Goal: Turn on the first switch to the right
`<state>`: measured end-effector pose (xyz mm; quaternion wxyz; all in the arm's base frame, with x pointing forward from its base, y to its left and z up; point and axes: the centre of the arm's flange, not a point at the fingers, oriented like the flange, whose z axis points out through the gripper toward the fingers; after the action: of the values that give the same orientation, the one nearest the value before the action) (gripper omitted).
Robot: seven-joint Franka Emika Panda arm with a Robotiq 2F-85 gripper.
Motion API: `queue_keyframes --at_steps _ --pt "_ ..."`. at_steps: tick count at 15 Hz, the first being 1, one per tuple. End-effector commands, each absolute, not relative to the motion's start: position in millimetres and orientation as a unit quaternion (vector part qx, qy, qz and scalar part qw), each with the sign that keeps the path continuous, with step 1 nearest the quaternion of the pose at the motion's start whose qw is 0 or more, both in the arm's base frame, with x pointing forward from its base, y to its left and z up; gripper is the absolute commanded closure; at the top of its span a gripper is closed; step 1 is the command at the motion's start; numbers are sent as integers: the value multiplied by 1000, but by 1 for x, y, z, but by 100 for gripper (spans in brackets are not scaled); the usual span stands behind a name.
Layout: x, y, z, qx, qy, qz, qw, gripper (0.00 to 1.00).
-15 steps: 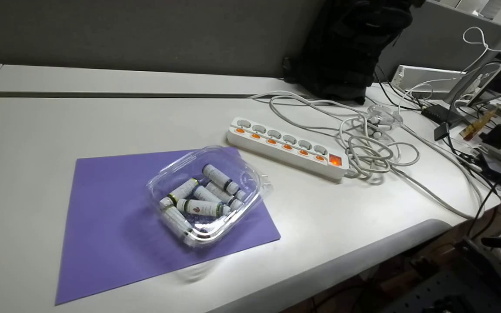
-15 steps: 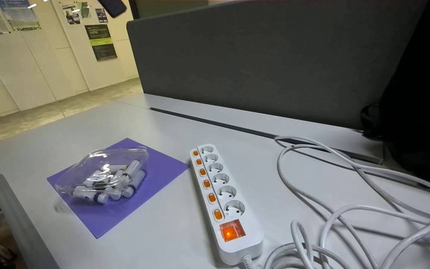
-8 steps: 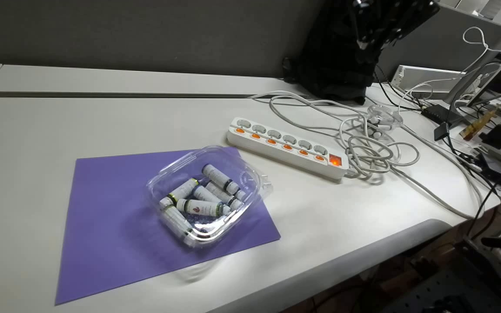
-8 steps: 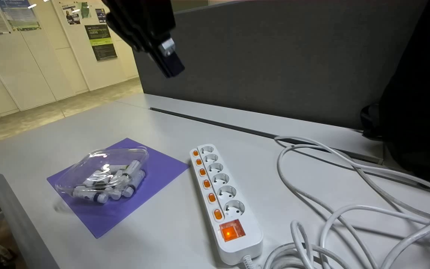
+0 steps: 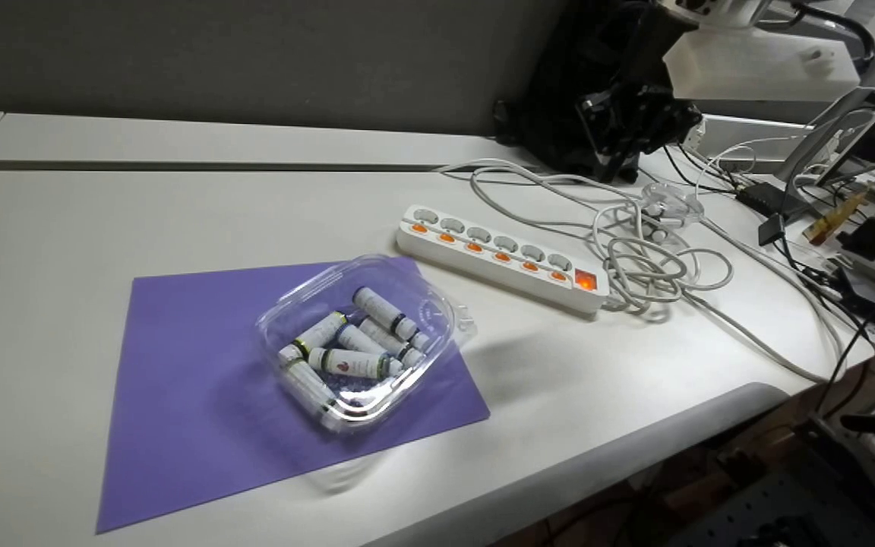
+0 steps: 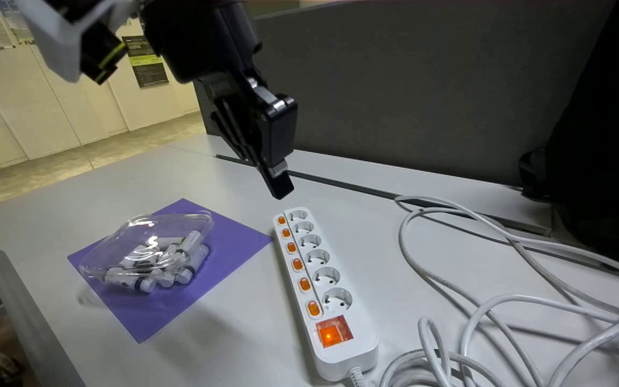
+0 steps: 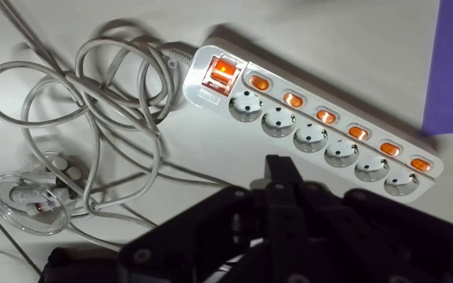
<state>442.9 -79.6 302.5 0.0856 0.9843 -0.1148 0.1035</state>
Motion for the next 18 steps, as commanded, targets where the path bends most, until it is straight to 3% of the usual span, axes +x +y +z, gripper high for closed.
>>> queue_keyframes --at_steps 1,9,18 --pt "444 -80 302 984 -114 104 85 99" --pt "445 -86 263 981 -142 80 108 100" --pt "460 -106 193 981 -170 45 80 100"
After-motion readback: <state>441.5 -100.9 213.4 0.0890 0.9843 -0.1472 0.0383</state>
